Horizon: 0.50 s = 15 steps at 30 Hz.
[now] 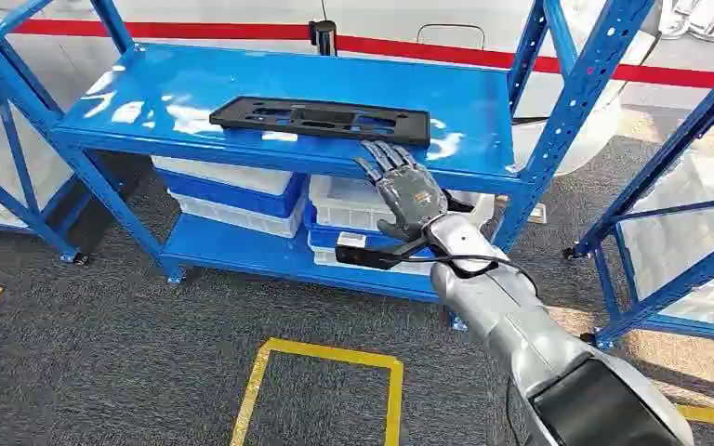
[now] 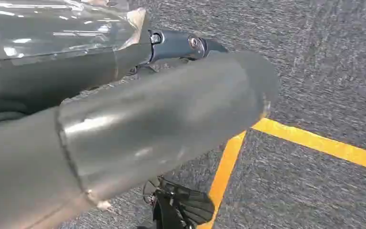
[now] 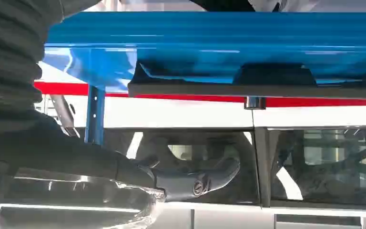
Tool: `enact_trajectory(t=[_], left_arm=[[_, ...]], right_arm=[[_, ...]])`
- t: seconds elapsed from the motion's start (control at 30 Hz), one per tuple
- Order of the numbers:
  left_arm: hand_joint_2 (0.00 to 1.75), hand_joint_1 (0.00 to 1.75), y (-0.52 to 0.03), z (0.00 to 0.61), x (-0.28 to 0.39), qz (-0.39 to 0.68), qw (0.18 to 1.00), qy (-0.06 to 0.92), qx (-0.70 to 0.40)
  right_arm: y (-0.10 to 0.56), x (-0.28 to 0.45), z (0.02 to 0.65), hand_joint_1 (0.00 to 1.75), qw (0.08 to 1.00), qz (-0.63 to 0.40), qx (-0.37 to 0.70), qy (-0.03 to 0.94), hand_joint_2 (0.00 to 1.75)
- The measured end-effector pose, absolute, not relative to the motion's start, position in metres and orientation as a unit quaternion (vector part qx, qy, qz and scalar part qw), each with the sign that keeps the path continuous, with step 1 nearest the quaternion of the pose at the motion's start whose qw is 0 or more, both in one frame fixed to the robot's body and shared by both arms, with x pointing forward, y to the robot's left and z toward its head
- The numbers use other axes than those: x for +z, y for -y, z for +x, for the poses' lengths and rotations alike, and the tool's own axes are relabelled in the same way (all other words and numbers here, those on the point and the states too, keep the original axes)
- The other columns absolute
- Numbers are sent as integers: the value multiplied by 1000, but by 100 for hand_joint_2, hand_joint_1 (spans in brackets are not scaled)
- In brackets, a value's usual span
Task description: Take the parts from the cabinet and place them on the table.
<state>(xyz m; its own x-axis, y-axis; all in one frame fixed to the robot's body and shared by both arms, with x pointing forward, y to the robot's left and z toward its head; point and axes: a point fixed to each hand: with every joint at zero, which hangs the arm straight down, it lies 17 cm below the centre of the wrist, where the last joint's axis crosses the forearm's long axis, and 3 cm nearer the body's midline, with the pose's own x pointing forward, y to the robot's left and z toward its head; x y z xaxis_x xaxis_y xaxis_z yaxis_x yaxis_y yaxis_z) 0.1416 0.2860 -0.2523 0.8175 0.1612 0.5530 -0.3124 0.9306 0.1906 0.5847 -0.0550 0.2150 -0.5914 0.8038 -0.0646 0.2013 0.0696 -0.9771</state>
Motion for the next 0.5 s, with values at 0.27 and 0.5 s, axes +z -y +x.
enact_trajectory(t=[0.27,0.5], left_arm=[[0,0,-289,140,-253,141,944,272,125],[0,0,-286,139,-253,141,945,270,122]], right_arm=[[57,215,586,0,264,-369,574,682,175],[62,214,588,0,268,-372,571,681,175]])
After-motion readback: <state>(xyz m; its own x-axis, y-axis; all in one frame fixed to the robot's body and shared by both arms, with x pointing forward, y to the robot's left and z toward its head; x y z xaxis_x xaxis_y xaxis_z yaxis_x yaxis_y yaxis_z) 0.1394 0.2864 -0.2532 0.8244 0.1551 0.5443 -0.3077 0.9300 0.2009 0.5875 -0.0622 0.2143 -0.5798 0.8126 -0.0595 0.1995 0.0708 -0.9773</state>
